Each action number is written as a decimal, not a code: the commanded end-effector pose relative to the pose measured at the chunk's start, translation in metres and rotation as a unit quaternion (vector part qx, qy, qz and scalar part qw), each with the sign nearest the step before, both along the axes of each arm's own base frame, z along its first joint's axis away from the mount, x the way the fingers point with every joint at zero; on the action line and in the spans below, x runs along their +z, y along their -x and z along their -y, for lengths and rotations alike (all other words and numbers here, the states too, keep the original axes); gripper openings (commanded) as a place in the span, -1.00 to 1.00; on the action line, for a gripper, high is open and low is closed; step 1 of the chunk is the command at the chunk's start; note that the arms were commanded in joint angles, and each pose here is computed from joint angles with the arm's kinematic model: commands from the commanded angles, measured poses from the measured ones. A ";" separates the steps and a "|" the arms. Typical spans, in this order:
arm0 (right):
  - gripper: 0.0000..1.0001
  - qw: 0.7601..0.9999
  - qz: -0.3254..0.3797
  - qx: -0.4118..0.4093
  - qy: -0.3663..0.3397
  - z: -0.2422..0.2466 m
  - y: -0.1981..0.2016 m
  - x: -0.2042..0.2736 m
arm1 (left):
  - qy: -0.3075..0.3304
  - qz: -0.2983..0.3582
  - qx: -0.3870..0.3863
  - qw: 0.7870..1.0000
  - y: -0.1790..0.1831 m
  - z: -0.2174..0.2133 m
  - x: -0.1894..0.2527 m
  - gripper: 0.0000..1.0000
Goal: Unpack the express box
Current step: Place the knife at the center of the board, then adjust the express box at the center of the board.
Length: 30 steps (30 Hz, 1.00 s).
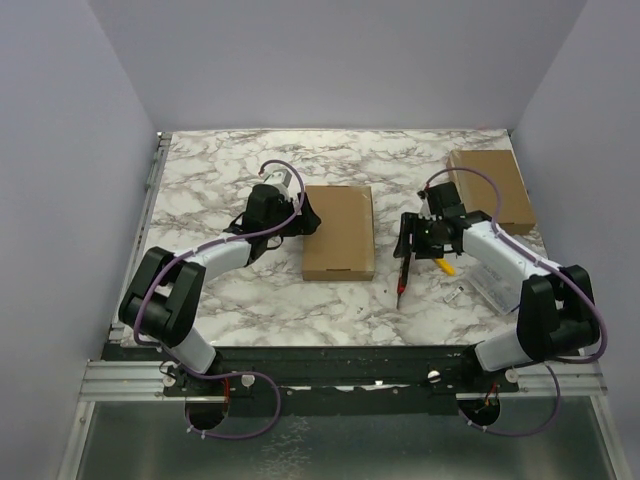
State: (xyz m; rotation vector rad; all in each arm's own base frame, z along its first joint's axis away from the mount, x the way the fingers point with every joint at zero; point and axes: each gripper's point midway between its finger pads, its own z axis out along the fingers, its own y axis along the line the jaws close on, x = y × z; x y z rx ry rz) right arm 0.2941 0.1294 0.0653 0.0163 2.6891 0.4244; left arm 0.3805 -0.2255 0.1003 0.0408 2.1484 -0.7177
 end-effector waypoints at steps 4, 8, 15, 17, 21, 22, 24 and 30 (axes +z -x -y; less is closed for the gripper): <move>0.35 0.992 0.047 0.047 -0.104 -0.040 -0.006 0.031 | 0.006 0.015 0.009 1.000 -0.003 -0.004 0.010 0.68; 0.37 0.981 0.064 0.062 -0.173 -0.067 -0.010 0.041 | 0.003 0.007 0.014 1.000 -0.002 -0.005 0.003 0.66; 0.37 0.978 0.039 0.076 -0.189 -0.090 -0.028 0.025 | 0.009 -0.023 0.043 0.999 0.006 -0.013 -0.013 0.52; 0.37 0.979 0.033 0.080 -0.187 -0.093 -0.029 0.019 | 0.014 -0.031 0.053 0.998 0.010 -0.015 -0.017 0.44; 0.37 0.981 0.029 0.087 -0.172 -0.099 -0.025 0.013 | 0.045 -0.039 0.078 0.995 0.022 -0.020 -0.027 0.29; 0.36 0.981 0.031 0.091 -0.168 -0.102 -0.024 0.014 | 0.056 -0.042 0.084 0.994 0.025 -0.021 -0.030 0.23; 0.36 0.980 0.035 0.104 -0.164 -0.110 -0.020 0.021 | 0.074 -0.050 0.086 0.992 0.033 -0.020 -0.038 0.10; 0.36 0.975 0.085 0.150 -0.143 -0.152 -0.004 0.073 | 0.105 -0.062 0.080 0.989 0.041 -0.010 -0.047 -0.06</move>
